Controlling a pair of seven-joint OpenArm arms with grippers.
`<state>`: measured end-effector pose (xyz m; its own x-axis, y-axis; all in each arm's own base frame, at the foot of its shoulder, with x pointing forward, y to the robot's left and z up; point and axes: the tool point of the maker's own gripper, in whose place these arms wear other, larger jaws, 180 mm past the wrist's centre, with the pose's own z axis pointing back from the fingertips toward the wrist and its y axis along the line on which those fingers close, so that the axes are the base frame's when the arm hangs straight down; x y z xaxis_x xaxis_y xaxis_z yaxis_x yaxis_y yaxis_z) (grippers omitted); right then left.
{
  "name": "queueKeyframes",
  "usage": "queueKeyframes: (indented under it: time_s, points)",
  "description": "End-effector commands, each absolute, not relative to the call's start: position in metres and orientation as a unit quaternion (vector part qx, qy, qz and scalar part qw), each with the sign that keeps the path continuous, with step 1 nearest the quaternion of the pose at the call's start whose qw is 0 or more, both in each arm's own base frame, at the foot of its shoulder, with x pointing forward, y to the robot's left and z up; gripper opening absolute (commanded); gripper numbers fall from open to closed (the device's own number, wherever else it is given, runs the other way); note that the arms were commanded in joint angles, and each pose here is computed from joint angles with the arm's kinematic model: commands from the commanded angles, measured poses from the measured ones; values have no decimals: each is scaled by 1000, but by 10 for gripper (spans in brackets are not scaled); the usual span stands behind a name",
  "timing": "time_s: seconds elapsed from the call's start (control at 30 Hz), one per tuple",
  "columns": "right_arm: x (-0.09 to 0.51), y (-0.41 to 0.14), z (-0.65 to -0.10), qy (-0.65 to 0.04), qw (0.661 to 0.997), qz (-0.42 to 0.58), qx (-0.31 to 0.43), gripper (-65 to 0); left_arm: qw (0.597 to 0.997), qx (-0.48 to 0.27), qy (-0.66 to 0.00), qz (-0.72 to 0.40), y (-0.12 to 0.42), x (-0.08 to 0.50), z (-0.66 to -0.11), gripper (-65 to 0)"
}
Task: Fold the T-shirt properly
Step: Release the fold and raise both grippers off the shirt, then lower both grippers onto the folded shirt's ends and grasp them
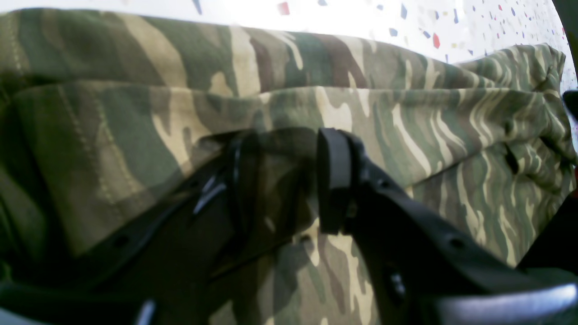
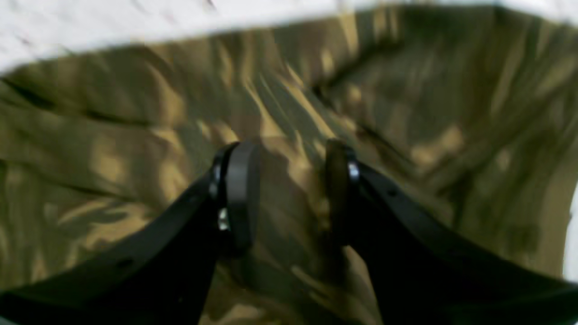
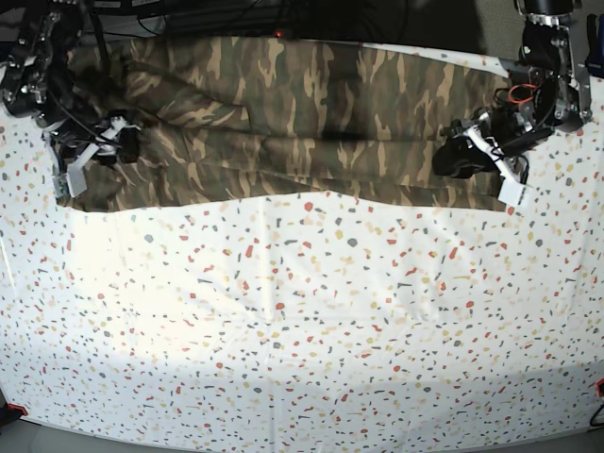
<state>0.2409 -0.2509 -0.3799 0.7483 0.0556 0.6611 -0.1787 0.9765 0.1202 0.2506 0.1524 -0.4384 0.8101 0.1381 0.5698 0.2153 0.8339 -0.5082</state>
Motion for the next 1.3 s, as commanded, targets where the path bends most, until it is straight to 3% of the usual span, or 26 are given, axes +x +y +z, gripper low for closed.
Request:
queueKeyframes:
  time_s: [0.0,0.13,0.3,0.5,1.13,1.27]
  points:
    - [247,-249,-377,-365,924,65,89,-404,949,-228,-216,-29,173,217,-472,-424]
    - [243,-237,-404,-346,931,71,92,-404,957,-212,-193,-33,175,207,-484,-479]
    - [245,-219,-440,-304,941,132,74,-404,958,-218,-187,-16,176,204,-495,-479]
    - [277,-213,-464,-283,949,120,69,-404,960,-193,-200,-20,186,238,-497,-479]
    - [341,-234,-453,-328,943,32,42,-404,951,-159,-266,-19,206,368,-461,-479]
    - [343,-234,-452,-328,943,32,42,-404,932,-225,-284,-20,197,376,-430,-479]
